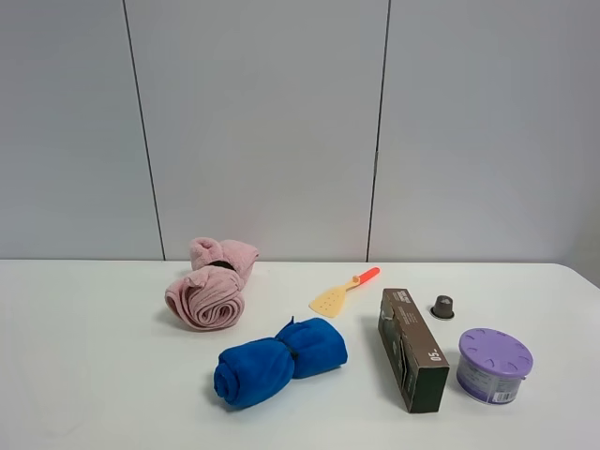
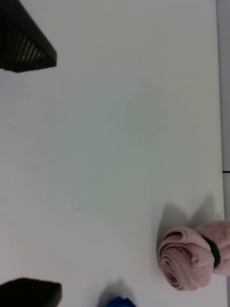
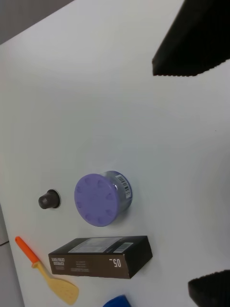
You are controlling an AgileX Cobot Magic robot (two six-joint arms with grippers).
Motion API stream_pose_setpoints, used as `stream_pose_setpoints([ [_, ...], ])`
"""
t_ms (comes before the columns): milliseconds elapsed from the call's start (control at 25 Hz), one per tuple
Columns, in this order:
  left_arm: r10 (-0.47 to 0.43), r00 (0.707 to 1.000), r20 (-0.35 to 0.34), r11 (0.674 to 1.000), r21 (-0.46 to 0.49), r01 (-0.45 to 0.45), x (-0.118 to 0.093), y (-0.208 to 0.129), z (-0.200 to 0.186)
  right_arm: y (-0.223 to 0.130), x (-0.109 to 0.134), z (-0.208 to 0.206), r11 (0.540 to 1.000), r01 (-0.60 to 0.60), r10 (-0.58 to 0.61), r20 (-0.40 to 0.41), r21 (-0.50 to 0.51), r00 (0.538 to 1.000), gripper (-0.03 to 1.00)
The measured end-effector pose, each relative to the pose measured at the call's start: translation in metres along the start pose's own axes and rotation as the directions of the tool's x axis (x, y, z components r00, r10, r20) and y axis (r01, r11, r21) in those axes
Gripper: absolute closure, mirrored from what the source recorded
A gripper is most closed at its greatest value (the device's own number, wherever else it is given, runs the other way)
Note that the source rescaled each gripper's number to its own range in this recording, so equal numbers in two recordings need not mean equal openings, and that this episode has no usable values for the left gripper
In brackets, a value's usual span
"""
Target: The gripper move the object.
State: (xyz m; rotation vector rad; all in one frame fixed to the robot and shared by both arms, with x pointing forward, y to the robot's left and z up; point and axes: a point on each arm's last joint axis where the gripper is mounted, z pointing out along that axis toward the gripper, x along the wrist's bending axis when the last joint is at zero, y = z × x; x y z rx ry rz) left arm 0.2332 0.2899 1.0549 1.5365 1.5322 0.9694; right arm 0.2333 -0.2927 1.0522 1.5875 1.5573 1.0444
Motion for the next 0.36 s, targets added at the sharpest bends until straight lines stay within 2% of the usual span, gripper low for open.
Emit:
stream_pose_setpoints([
  [360, 0.0, 1.0, 0.0, 1.0, 0.0, 0.0, 0.0, 0.0, 0.0, -0.0001, 0.0, -0.0003, 1.0, 0.017, -0.017, -0.039, 0.003, 0.999, 0.25],
])
